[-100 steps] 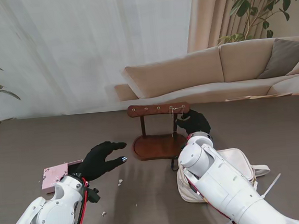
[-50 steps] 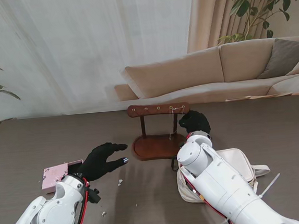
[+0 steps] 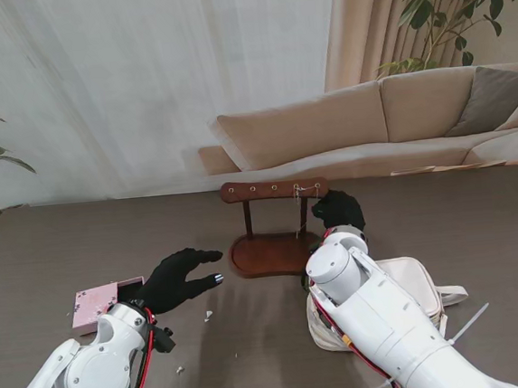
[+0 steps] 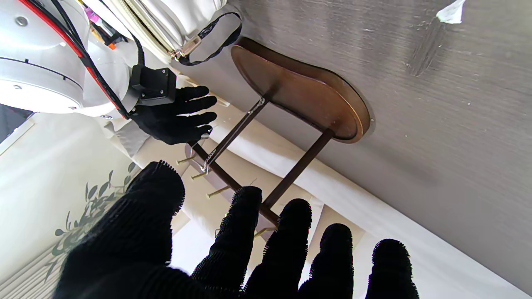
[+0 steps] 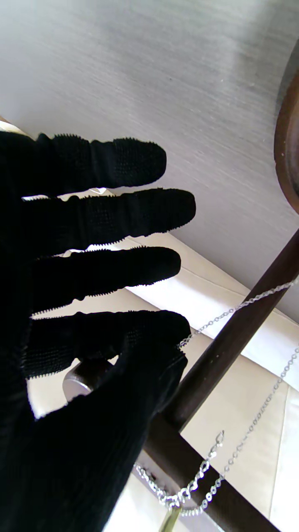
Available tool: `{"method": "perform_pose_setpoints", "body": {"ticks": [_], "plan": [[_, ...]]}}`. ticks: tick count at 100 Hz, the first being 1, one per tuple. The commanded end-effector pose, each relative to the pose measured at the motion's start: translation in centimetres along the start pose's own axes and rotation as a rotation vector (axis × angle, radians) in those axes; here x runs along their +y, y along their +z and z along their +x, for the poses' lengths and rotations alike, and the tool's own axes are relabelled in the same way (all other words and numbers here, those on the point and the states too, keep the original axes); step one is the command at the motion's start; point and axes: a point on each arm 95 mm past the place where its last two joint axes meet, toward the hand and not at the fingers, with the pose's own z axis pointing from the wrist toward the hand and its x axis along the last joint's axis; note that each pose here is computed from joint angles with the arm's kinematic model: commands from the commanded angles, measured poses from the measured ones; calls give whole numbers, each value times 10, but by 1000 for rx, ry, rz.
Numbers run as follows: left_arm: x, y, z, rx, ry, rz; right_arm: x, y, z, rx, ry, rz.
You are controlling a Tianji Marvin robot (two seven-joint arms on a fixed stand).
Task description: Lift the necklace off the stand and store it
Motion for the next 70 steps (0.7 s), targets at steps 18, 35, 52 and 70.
{"method": "perform_pose_setpoints", "body": {"ticks": [18, 35, 52, 70], "plan": [[2, 0, 2, -1, -9, -24, -1, -6, 11, 25, 44, 11], [2, 0, 2, -3, -11, -28, 3, -9, 14, 25, 75, 9], [2, 0, 3, -4, -13, -31, 7, -10, 16, 27, 91, 10], [2, 0, 2, -3, -15, -34, 11, -11, 18, 28, 97, 6]]}}
